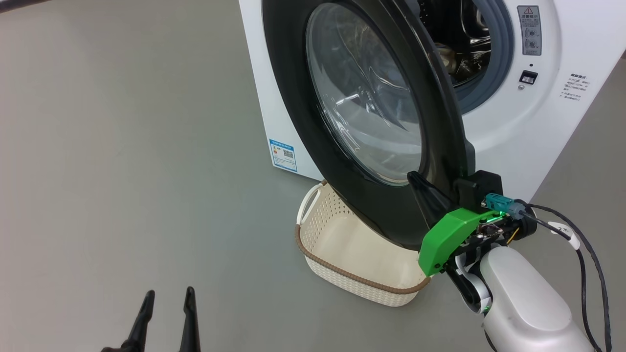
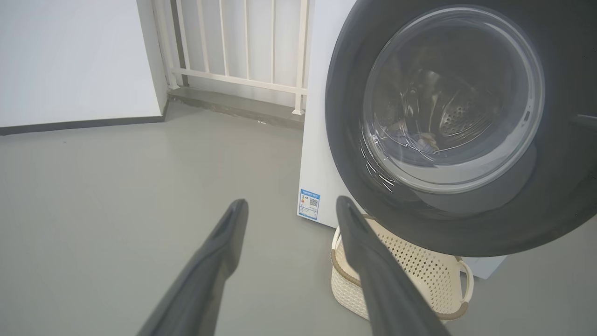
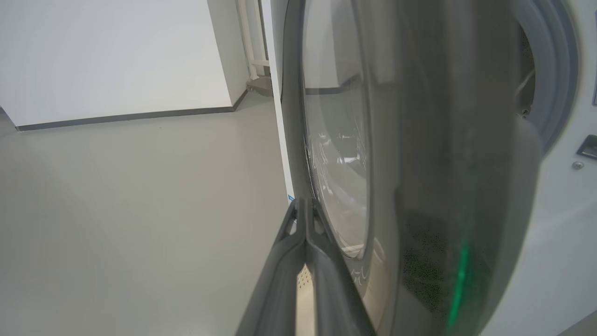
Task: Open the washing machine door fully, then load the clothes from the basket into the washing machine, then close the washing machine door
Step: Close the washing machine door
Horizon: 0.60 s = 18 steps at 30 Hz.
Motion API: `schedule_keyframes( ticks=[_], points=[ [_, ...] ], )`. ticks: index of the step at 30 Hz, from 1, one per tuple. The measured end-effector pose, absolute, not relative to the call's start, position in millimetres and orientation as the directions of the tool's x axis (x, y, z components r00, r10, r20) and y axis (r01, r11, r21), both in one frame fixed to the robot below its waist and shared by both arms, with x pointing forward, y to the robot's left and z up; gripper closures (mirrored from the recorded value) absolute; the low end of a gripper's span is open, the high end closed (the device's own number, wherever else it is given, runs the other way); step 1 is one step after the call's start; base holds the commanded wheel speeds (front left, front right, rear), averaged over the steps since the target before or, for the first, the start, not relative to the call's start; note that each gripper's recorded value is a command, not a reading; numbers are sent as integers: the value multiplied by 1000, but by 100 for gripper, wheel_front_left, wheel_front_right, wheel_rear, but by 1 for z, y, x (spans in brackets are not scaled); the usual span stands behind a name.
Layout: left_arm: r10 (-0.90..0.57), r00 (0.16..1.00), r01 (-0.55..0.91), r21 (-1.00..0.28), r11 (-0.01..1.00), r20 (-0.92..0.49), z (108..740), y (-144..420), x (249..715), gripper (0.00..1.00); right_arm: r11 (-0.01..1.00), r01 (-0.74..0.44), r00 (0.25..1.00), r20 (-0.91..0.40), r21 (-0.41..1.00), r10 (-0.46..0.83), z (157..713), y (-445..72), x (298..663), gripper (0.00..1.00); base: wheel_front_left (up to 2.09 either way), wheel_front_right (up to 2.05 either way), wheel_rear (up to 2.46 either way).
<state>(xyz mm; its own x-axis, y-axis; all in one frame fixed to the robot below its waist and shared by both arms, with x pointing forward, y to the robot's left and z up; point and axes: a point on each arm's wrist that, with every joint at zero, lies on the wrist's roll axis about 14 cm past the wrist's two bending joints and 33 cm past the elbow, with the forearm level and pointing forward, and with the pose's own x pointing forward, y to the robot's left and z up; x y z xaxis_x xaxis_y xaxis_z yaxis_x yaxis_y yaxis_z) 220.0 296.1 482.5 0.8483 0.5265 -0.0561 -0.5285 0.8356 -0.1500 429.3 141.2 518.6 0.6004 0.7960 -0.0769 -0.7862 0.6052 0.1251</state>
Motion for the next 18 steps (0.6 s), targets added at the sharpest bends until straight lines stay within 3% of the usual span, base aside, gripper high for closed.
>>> schedule_keyframes(
  ticks=[18],
  points=[
    [512,856,-516,-161,841,-68,480,291,231,0,654,-740,649,-91,154,756,507,132,456,100,0,0,0]
  ],
)
